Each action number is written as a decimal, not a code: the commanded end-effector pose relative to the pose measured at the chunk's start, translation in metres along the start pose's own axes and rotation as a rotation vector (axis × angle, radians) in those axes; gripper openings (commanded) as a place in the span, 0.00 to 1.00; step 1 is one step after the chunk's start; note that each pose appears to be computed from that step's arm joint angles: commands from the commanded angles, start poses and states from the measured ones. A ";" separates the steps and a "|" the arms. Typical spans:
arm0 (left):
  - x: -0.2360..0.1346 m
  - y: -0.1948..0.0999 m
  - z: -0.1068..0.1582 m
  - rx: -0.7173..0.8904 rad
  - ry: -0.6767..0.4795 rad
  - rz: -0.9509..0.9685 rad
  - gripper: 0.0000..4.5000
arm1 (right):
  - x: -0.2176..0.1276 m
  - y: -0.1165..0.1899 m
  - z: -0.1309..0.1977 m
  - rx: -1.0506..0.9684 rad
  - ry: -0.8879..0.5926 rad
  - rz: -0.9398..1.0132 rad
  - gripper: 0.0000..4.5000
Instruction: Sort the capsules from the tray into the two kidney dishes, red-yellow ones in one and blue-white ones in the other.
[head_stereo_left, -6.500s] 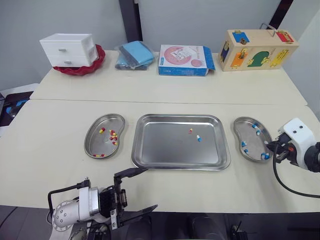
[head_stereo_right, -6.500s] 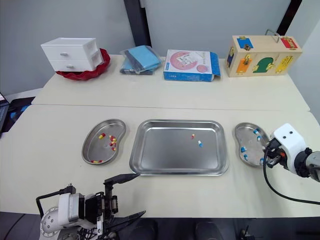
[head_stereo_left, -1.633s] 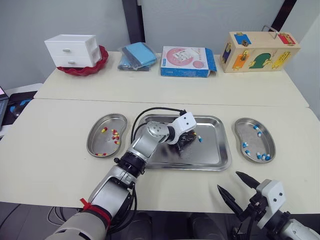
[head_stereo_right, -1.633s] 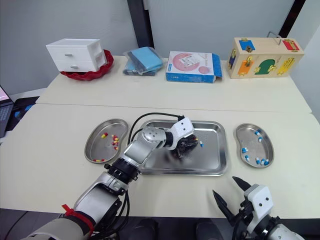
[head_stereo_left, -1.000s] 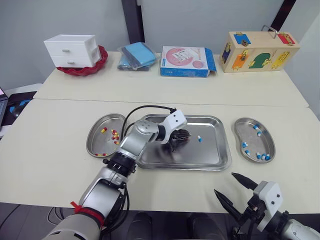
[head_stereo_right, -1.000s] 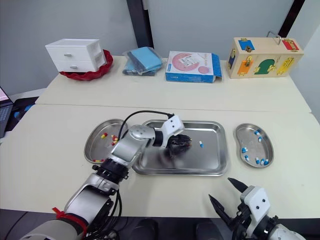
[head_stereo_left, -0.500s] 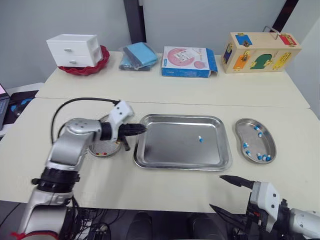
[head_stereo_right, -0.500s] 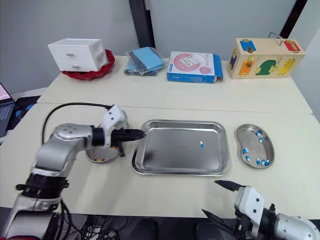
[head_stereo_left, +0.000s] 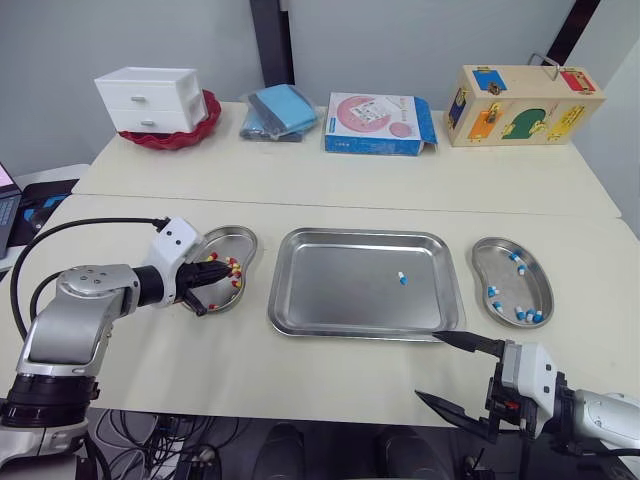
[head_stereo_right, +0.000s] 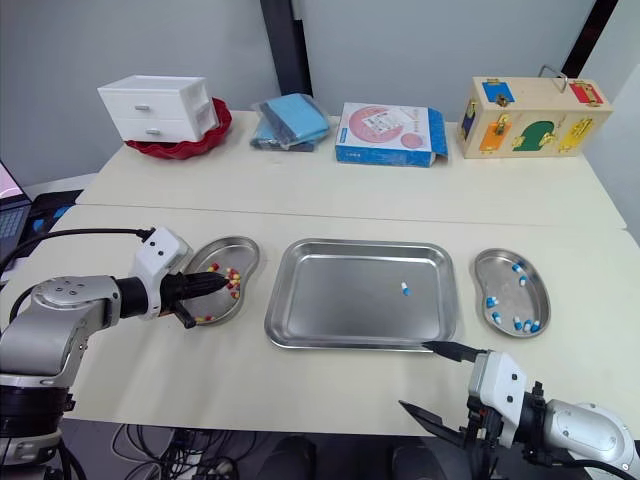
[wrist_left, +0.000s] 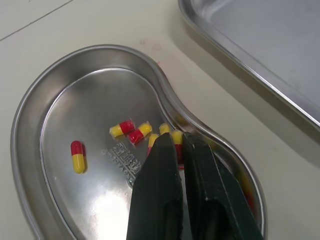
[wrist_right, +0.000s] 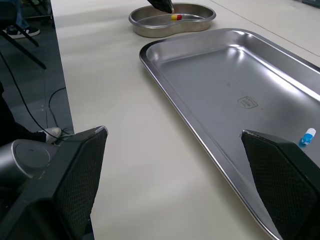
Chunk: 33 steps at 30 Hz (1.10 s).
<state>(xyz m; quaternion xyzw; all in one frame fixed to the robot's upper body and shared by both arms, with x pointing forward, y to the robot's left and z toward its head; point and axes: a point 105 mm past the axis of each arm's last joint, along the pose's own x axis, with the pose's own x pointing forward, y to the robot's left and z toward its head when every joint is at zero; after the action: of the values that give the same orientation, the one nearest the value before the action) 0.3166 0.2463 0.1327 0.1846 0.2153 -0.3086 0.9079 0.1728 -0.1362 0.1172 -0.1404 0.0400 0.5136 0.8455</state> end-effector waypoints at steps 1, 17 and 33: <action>-0.008 0.008 0.009 0.040 -0.026 0.042 0.00 | 0.002 0.003 0.005 -0.015 -0.025 0.009 1.00; -0.005 0.021 0.008 0.041 -0.016 0.055 0.17 | 0.001 0.003 0.009 -0.014 -0.051 -0.013 1.00; -0.006 0.027 0.004 0.040 -0.012 0.065 0.99 | 0.002 0.003 0.011 -0.026 -0.069 -0.007 1.00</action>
<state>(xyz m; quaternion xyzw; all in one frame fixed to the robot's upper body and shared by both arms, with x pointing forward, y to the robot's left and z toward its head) 0.3288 0.2644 0.1328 0.1880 0.2103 -0.2899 0.9145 0.1731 -0.1342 0.1182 -0.1328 0.0264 0.5087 0.8502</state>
